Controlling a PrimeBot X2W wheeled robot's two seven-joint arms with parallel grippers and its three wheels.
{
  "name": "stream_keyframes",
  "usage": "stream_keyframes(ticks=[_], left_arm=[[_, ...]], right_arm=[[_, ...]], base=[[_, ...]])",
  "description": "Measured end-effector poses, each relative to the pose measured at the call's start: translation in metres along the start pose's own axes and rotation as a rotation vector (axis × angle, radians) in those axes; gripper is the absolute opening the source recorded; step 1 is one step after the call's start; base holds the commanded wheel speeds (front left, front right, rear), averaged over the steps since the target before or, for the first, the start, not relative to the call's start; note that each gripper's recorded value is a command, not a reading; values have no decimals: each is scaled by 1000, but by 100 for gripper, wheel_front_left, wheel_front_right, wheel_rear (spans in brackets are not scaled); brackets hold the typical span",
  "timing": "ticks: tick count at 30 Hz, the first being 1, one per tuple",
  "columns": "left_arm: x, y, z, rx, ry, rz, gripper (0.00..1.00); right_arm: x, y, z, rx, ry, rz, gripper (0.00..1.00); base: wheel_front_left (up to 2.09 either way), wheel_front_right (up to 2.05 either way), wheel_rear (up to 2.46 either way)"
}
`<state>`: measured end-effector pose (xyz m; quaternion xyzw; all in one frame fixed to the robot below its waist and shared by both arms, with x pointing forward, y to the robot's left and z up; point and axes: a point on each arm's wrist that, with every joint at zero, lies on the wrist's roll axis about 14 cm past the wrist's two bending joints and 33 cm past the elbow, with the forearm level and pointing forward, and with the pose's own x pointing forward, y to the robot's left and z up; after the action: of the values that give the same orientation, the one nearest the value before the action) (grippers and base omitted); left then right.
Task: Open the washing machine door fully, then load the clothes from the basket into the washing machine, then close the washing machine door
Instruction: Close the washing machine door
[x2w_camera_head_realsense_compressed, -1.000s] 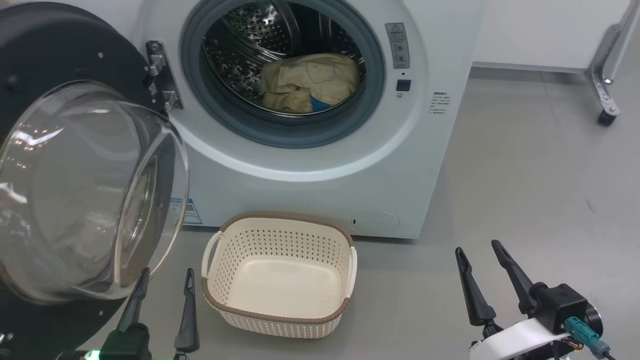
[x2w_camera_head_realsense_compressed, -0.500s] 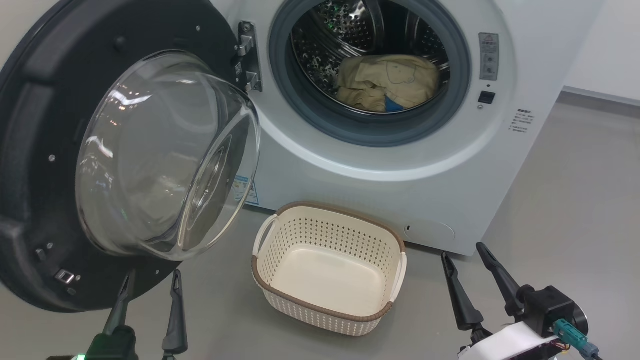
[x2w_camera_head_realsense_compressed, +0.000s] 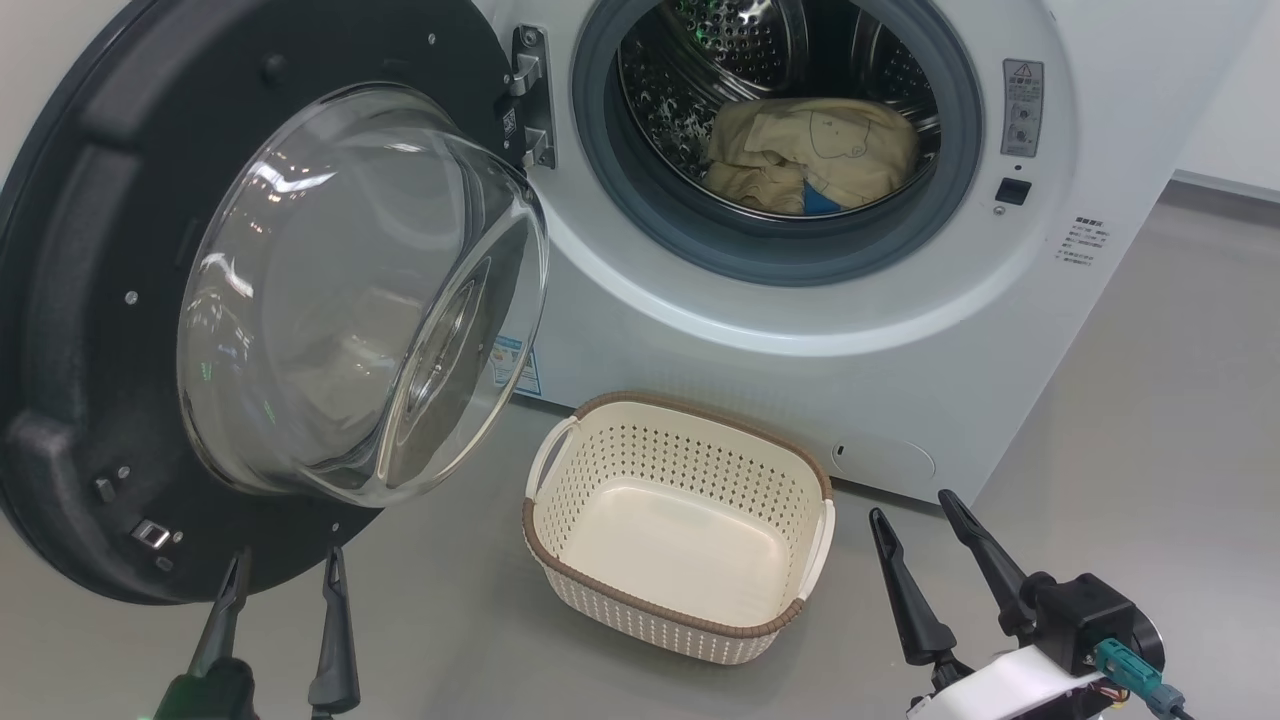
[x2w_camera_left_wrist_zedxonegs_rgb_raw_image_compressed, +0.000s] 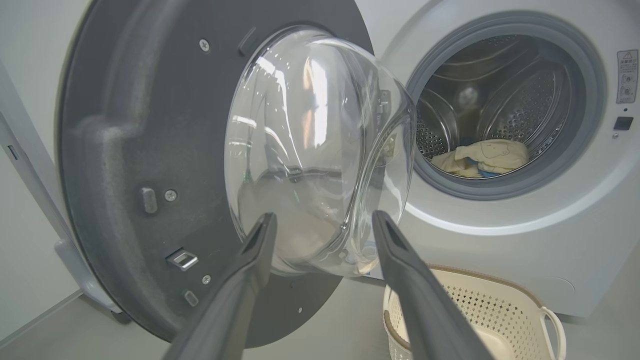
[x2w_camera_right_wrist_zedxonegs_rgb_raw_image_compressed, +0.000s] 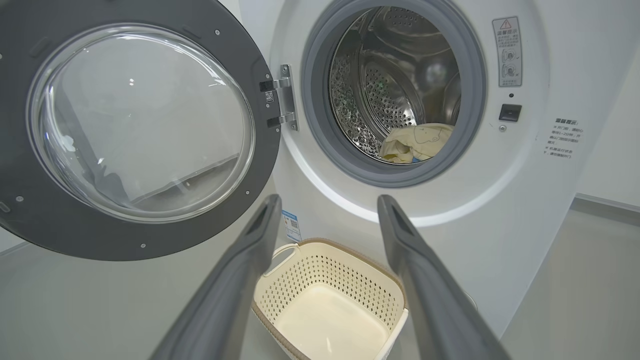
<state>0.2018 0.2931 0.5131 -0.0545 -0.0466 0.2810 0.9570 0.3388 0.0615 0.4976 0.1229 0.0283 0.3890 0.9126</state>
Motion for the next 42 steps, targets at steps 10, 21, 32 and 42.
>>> stream_keyframes(ticks=[10,21,32,42], left_arm=[[-1,0,0,-2,0,1,0],[0,-7,9,-73,-28,-29,0],[4,9,59,-717,-202,-45,0],[10,59,113,-1154,-447,6,0]], right_arm=[[-1,1,-2,0,8,1,100],[-1,2,-3,1,11,7,100],[0,3,-4,1,13,11,100],[2,-2,-7,10,18,2,100]], base=[[0,0,0],[0,0,0],[0,0,0],[0,0,0]])
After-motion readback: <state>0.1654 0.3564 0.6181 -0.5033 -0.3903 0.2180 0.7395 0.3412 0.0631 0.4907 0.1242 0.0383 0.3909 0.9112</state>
